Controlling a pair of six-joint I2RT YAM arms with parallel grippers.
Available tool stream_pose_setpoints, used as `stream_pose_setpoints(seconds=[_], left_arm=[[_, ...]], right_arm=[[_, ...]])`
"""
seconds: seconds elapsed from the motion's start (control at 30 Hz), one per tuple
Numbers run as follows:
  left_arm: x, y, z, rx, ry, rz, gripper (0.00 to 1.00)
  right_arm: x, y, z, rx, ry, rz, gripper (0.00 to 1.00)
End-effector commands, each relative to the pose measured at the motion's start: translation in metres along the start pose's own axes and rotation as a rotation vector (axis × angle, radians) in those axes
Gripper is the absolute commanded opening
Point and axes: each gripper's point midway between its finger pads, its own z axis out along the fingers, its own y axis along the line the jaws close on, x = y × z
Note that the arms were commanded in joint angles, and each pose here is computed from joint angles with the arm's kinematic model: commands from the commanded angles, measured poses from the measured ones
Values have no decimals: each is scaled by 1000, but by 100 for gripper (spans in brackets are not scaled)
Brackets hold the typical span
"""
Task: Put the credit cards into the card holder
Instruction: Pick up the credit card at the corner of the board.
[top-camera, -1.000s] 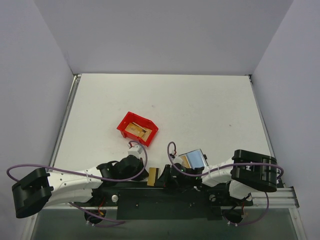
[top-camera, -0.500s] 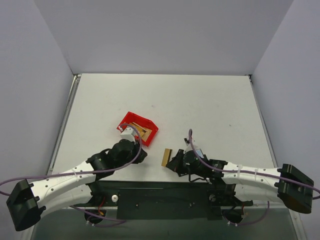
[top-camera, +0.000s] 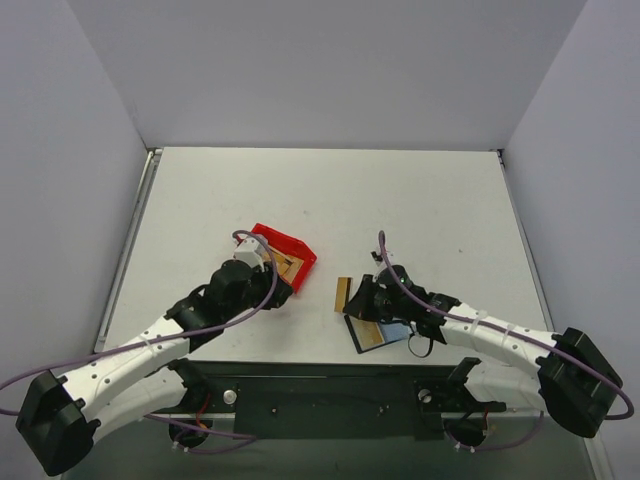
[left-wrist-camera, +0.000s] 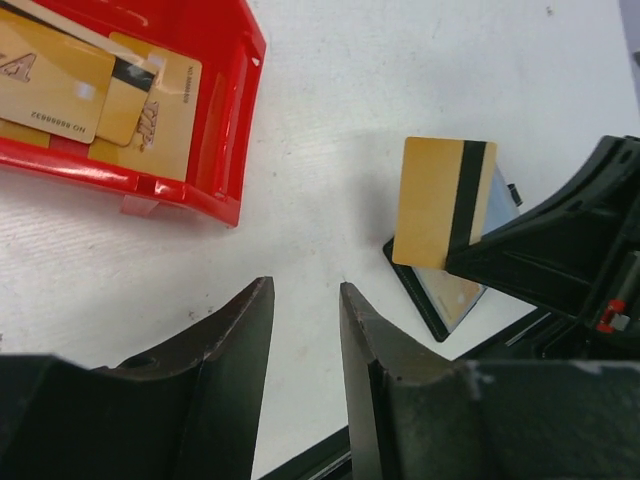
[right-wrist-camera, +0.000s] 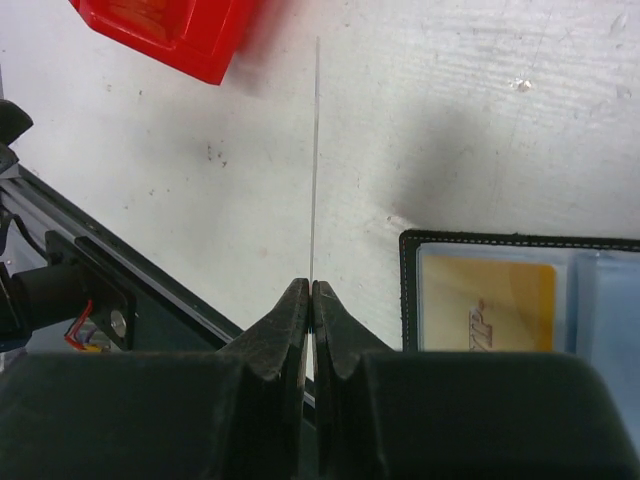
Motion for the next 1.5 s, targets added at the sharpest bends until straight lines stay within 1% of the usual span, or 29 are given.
stream_pose_setpoints(seconds=[0.0, 0.07, 0.1, 0.27, 0.3, 0.33, 0.47, 0.57, 0.7, 0.87, 1.0, 1.17, 1.47], left_arm=[[-38, -37, -4, 178, -86, 11, 43], [-42, -37, -4, 195, -87, 0, 46], [-50, -41, -4, 218, -116, -1, 48], [-57, -43, -4, 269, -113, -28, 54], [-59, -42, -2, 274, -122, -38, 59], [-58, -43, -2, 285, -113, -41, 61], [-57, -47, 1, 331, -108, -59, 64], [-57, -52, 1, 364, -110, -57, 67], [-59, -52, 1, 363, -118, -53, 73], [-57, -48, 3, 349, -114, -53, 81], [-55, -48, 6, 349, -109, -55, 84], [-56, -49, 9, 363, -114, -56, 84], [-52, -62, 4, 459, -114, -70, 84]], right_arm=[[-12, 25, -2, -149, 58, -59, 0], [-15, 26, -3, -177, 65, -60, 0], [-16, 27, -2, -183, 65, -62, 0], [-18, 35, -8, -239, 64, -97, 0], [-19, 35, -9, -244, 61, -103, 0], [-19, 35, -9, -248, 62, -105, 0], [-17, 40, -11, -294, 84, -111, 0], [-13, 49, -13, -364, 103, -106, 0], [-14, 56, -15, -429, 106, -81, 0], [-16, 60, -17, -464, 104, -64, 0], [-18, 63, -20, -490, 101, -67, 0], [-23, 69, -23, -537, 94, -65, 0], [-34, 77, -29, -615, 57, -13, 0]])
